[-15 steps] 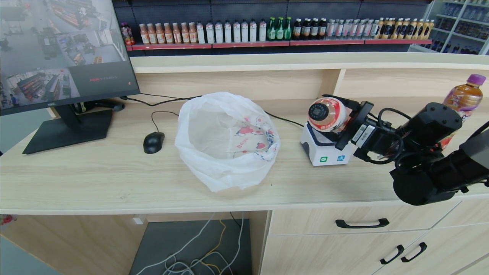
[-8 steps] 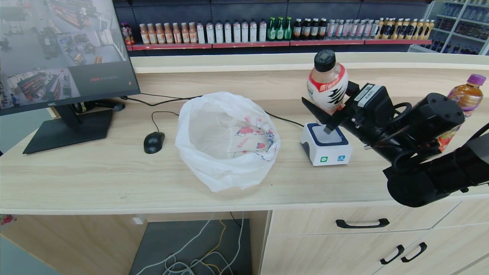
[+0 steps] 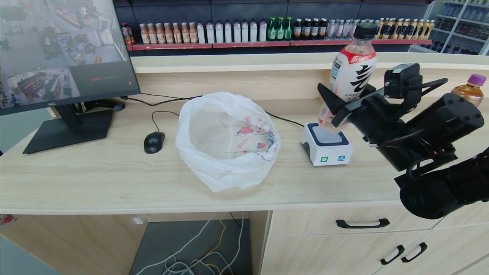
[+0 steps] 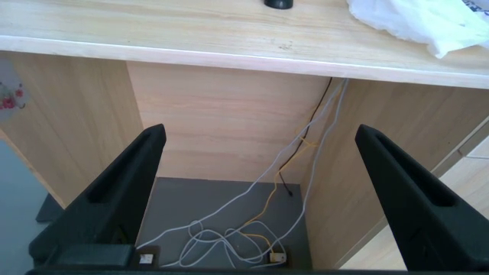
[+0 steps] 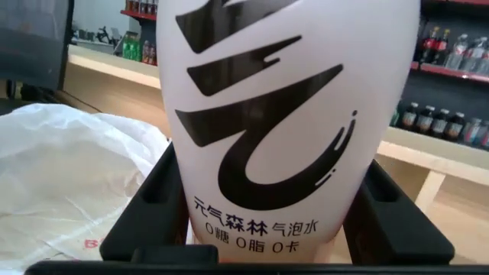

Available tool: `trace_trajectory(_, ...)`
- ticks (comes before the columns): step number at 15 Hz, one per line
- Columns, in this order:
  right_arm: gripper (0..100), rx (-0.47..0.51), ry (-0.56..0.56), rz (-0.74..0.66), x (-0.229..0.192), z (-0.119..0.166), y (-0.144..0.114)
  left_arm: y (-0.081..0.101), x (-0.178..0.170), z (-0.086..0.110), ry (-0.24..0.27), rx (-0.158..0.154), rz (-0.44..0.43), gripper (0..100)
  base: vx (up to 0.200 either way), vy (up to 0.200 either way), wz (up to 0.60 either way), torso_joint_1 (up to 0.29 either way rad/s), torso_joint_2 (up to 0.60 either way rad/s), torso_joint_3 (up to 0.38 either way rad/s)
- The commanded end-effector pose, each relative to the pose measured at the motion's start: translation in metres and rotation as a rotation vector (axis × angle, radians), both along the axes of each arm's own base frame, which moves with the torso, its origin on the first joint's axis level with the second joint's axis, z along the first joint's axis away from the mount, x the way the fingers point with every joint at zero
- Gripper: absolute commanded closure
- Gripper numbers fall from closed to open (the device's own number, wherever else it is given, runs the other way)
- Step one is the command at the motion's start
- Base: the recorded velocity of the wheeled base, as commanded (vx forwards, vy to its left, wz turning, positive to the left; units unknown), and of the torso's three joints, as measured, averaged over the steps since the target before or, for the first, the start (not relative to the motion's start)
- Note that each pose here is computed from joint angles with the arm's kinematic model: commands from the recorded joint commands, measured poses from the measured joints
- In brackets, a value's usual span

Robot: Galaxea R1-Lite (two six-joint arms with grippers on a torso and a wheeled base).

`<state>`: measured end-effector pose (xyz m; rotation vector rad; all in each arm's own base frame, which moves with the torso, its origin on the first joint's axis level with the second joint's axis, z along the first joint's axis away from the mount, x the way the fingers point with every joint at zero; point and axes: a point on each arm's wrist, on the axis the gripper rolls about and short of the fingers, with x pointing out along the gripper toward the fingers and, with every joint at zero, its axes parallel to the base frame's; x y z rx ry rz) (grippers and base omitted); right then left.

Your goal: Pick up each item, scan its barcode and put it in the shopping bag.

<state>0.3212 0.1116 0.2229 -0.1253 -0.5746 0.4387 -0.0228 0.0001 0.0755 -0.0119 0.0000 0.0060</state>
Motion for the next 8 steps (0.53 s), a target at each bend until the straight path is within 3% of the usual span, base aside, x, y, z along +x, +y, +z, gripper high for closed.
trace_trajectory(1, 100, 0.056, 0.036, 0.01, -0.017, 0.003, -0.005, 0.0, 0.0, 0.0, -0.002, 0.0, 0.002, 0, 0.0, 0.0, 0.0, 0.0, 0.0, 0.0)
trace_trajectory(4, 100, 0.148, 0.053, -0.045, -0.026, 0.011, -0.011, 0.0, 0.0, 0.0, -0.002, 0.0, 0.002, 0, 0.0, 0.0, 0.0, 0.0, 0.0, 0.0)
trace_trajectory(8, 100, 0.158, 0.073, -0.067, -0.039, 0.009, -0.016, 0.0, 0.0, 0.0, 0.0, 0.0, 0.002, 0, 0.0, 0.0, 0.0, 0.0, 0.0, 0.0)
